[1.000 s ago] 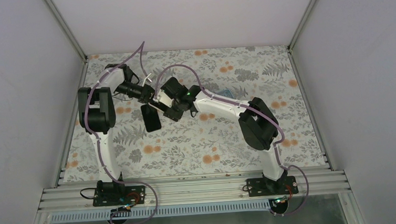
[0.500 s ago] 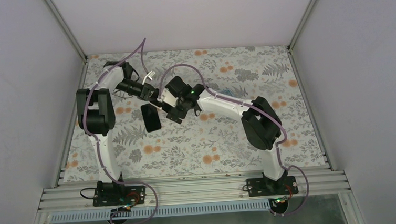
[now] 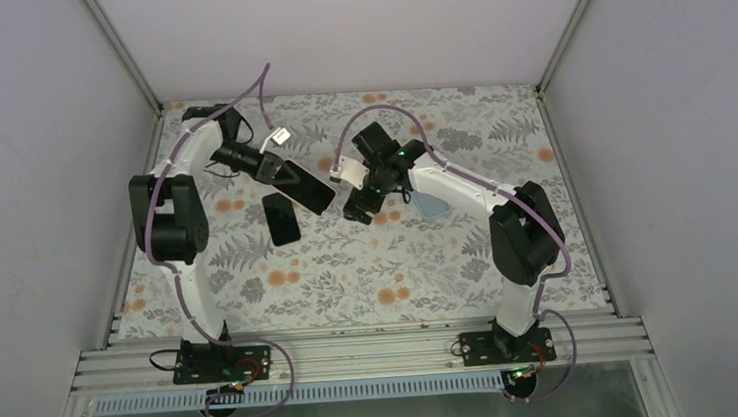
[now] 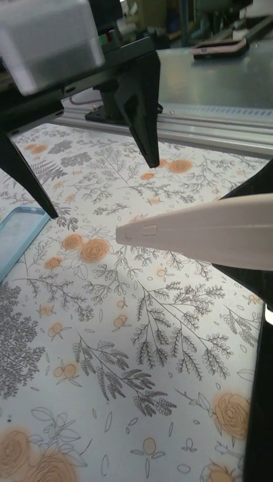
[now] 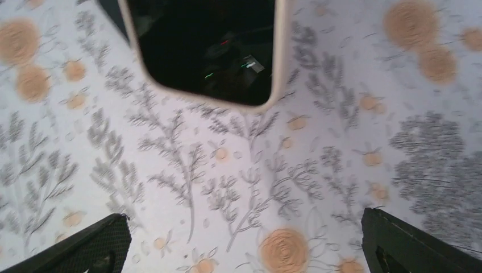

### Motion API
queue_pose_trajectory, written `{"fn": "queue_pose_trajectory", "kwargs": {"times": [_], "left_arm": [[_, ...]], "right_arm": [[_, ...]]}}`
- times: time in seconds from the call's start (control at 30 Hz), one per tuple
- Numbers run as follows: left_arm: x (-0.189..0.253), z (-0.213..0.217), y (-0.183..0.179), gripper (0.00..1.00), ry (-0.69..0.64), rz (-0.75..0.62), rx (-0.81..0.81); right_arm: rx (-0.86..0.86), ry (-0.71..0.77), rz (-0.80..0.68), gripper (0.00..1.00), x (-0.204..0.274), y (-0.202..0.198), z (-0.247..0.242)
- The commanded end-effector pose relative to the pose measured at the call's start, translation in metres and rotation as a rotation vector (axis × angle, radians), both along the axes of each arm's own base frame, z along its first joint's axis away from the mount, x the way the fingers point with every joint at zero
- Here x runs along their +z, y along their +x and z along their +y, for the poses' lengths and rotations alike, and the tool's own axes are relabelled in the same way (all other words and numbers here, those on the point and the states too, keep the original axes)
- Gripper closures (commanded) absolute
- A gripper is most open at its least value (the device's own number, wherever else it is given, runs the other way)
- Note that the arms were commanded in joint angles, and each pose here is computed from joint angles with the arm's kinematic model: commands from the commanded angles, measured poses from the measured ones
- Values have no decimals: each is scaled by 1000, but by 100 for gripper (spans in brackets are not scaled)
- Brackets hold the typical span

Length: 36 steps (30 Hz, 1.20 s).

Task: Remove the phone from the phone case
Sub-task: Remove the phone case from the phone.

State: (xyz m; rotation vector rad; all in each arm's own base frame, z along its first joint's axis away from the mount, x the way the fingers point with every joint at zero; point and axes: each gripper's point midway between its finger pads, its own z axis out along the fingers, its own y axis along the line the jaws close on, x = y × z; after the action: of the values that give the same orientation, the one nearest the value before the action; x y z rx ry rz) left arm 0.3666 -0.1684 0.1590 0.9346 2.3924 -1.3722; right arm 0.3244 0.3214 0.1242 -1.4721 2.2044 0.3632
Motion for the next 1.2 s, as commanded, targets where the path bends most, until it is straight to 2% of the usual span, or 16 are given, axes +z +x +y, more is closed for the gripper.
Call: {"fn": "queue_pose_trajectory", "kwargs": {"times": [0.0, 0.17, 0.33, 0.53, 0.7, 1.17], "left_arm": [[37, -5, -12, 98, -8, -160, -59], [65, -11, -38, 98, 54, -357, -166], [77, -17, -62, 98, 97, -458, -240], [72, -16, -77, 98, 115, -460, -268], [71, -21, -77, 98, 79, -446, -272], [85, -28, -69, 98, 33, -471, -266]], "right_arm": [[222, 22, 122, 0, -4, -42, -3], [327, -20, 172, 0, -7, -51, -7], [360, 25, 174, 0, 7, -42, 6], [382, 122, 206, 0, 28, -25, 12], [430, 179, 231, 0, 35, -25, 21], [451, 213, 278, 0, 23, -22, 29]]}}
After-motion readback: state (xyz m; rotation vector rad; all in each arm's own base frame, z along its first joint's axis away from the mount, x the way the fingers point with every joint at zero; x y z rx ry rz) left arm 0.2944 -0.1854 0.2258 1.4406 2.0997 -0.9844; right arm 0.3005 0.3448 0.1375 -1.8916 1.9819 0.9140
